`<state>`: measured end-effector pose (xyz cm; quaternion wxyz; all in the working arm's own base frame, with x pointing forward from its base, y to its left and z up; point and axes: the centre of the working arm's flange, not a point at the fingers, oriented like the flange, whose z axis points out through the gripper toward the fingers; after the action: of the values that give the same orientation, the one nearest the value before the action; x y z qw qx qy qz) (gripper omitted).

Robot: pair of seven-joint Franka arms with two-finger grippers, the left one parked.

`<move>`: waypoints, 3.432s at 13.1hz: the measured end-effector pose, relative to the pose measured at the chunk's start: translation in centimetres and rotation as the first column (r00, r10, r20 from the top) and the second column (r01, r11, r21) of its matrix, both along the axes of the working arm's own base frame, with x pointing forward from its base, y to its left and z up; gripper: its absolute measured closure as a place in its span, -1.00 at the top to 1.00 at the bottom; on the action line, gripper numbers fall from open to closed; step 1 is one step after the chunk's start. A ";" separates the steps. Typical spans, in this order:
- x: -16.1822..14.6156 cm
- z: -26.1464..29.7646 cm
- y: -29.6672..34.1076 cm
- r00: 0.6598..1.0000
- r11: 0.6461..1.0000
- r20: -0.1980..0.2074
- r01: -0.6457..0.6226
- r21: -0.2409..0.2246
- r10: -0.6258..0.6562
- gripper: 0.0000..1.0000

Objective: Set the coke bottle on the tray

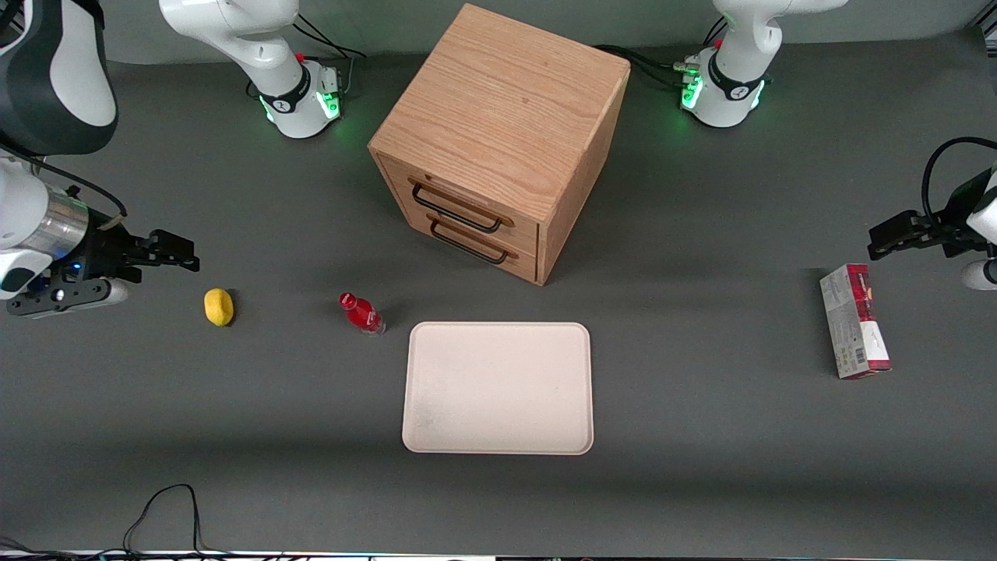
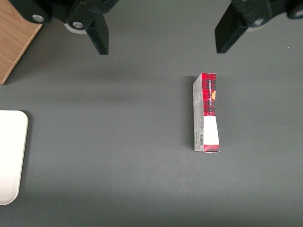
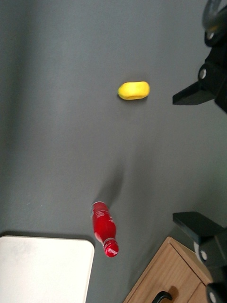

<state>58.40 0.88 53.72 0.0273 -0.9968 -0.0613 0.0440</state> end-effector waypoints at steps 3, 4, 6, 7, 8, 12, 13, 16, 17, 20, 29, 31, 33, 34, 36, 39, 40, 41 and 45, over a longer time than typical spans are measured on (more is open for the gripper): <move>0.0 1.0 -0.3 1.000 1.000 0.004 0.004 0.001 -0.004 1.00; 0.1 1.5 -0.1 1.000 1.000 0.012 0.000 0.001 0.000 1.00; 0.2 2.0 0.0 1.000 1.000 0.019 -0.002 0.001 0.002 1.00; 0.5 2.1 0.0 1.000 1.000 0.024 -0.002 0.001 0.002 1.00; 0.7 2.2 0.1 1.000 1.000 0.027 -0.003 0.001 0.003 1.00; 0.6 2.3 0.2 1.000 1.000 -0.005 -0.006 0.001 0.006 1.00; 0.6 2.3 0.2 1.000 1.000 -0.005 -0.007 0.001 0.007 1.00; 0.5 2.4 0.3 1.000 1.000 -0.010 -0.008 0.001 0.008 1.00; 0.4 2.4 0.3 1.000 1.000 -0.022 -0.009 0.001 0.009 1.00; 0.2 2.4 0.3 0.999 1.000 -0.033 -0.010 0.001 0.010 1.00; 3.4 4.0 10.8 0.996 0.996 -0.016 0.084 -0.022 -0.085 1.00; 3.8 3.4 19.3 0.992 0.991 -0.010 0.125 -0.036 -0.126 1.00; 3.3 2.5 24.0 0.991 0.990 -0.015 0.132 -0.053 -0.133 1.00; 3.4 2.3 24.3 0.991 0.990 -0.019 0.133 -0.057 -0.134 1.00; 3.9 2.4 23.0 0.988 0.987 -0.020 0.151 -0.060 -0.152 1.00; 4.0 0.9 22.0 0.985 0.984 -0.056 0.157 -0.079 -0.162 1.00; 4.1 -0.2 22.1 0.985 0.984 -0.067 0.155 -0.086 -0.161 1.00; 4.3 -1.7 22.3 0.985 0.984 -0.068 0.155 -0.086 -0.161 1.00; 5.1 -11.8 22.7 0.984 0.983 -0.047 0.166 -0.078 -0.170 1.00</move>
<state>63.53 23.57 41.97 -0.0041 -0.9972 0.0255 0.0704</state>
